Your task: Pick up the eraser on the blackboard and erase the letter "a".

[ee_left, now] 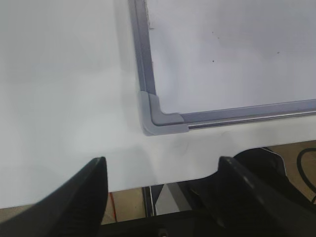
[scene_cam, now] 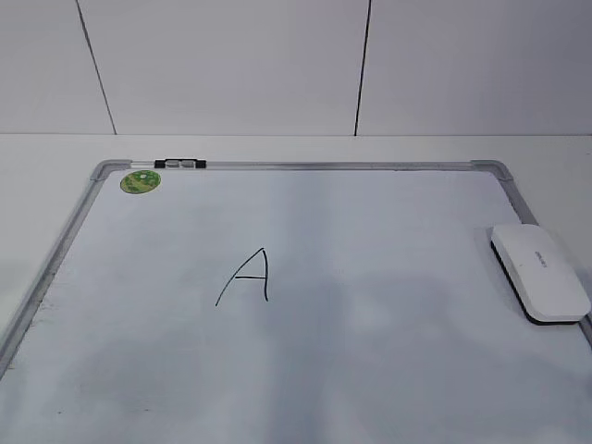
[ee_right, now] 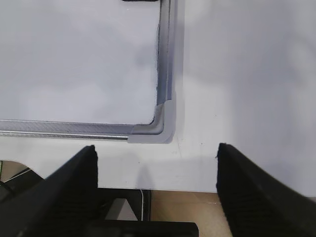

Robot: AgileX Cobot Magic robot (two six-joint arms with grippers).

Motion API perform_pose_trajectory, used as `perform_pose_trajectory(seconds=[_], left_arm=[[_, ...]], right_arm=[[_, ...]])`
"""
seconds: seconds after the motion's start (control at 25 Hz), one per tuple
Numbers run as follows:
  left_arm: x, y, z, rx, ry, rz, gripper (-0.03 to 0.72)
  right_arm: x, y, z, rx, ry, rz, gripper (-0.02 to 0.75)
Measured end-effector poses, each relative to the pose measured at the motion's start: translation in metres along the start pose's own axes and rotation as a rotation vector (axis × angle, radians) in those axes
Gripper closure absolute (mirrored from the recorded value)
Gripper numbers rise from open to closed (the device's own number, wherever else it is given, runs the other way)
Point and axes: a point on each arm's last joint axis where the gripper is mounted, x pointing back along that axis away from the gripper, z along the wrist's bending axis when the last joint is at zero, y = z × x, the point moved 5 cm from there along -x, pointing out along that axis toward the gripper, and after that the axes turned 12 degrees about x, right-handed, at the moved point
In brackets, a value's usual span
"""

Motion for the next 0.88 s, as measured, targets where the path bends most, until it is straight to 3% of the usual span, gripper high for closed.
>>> perform_pose_trajectory(seconds=[0.4, 0.88], left_arm=[[0.0001, -0.0068, 0.0041, -0.01, 0.015, -0.026, 0.17], [-0.0014, -0.0054, 0.0063, -0.016, 0.025, -0.058, 0.17]], right_arm=[[-0.0045, -0.0109, -0.0011, 0.021, -0.043, -0.101, 0.145], [-0.0096, -0.0105, -0.0008, 0.023, -0.045, -0.115, 0.145]])
